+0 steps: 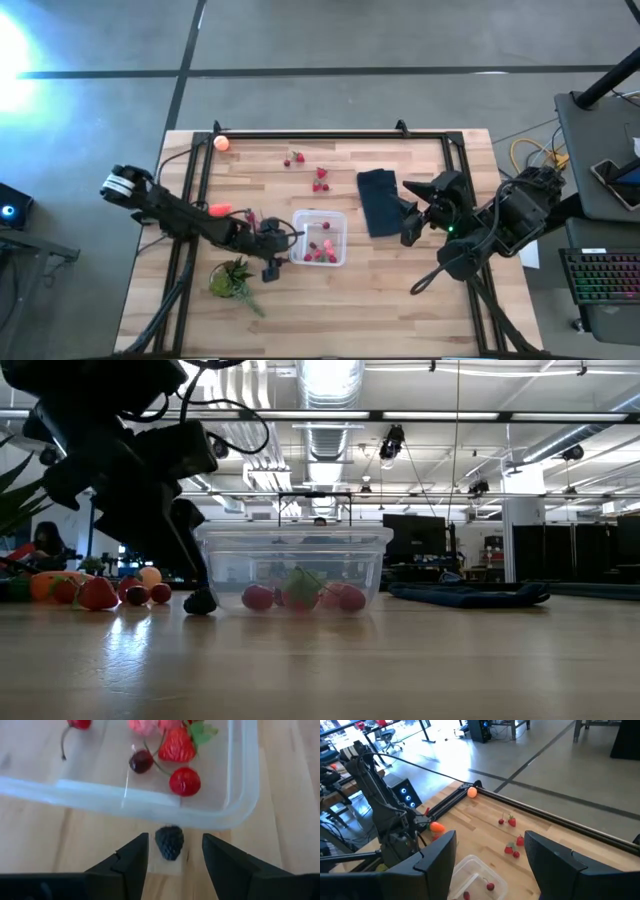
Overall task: Pick and placing Produce into tupperware
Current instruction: Put the blackberry into the transparent bin
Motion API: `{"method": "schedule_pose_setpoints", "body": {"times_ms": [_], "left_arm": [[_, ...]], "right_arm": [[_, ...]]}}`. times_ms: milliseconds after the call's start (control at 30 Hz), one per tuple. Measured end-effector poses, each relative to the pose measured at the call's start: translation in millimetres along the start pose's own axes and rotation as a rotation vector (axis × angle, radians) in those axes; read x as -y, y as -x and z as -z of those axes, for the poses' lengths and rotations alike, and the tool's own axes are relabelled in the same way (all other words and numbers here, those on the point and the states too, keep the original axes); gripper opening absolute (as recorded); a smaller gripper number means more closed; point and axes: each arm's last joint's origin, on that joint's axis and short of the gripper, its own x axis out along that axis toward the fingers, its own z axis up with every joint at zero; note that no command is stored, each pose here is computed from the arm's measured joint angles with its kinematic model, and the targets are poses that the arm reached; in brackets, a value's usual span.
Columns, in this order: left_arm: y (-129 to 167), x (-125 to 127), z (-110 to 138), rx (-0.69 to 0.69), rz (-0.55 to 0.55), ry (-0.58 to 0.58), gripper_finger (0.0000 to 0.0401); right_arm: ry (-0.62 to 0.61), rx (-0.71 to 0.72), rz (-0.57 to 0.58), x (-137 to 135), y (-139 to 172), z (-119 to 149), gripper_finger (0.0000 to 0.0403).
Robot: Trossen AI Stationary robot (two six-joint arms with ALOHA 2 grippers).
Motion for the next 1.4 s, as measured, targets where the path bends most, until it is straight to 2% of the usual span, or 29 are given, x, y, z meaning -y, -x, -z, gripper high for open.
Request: {"method": "schedule_pose_setpoints", "body": {"times_ms": [133,467,800,900,1167,1300,1400], "left_arm": [[-4.9,-0.2,4.6,-0.025,-0.008,0.040,0.0171],[-20.1,0.3,10.4,-0.059,-0.028,0.035,0.0171],[-23.0,0.3,7.7,-0.014,-0.063,0.040,0.0168],[-24.3,-0.1,8.8,-0.016,-0.069,0.040,0.0151],[-21.0,-1.1,9.6,-0.024,-0.074,0.034,0.0072],[-6.2,-2.8,4.5,-0.011,-0.097,0.030,0.0067],[13.6,-8.0,5.1,-0.054,-0.147,0.014,0.0073]], "right_arm": [[0.000,0.000,0.000,0.0,0.0,0.0,0.0226],[0.004,0.003,0.001,0.0,0.0,-0.1,0.0226],[-0.001,0.007,0.003,0.1,-0.1,-0.3,0.0226],[-0.006,0.008,0.003,0.0,-0.2,0.0,0.0226],[-0.019,0.008,0.005,-0.1,-0.6,0.8,0.0226],[-0.014,0.007,0.005,-0.1,-0.7,0.9,0.0226],[-0.013,0.007,0.005,-0.1,-0.7,0.9,0.0226]]}}
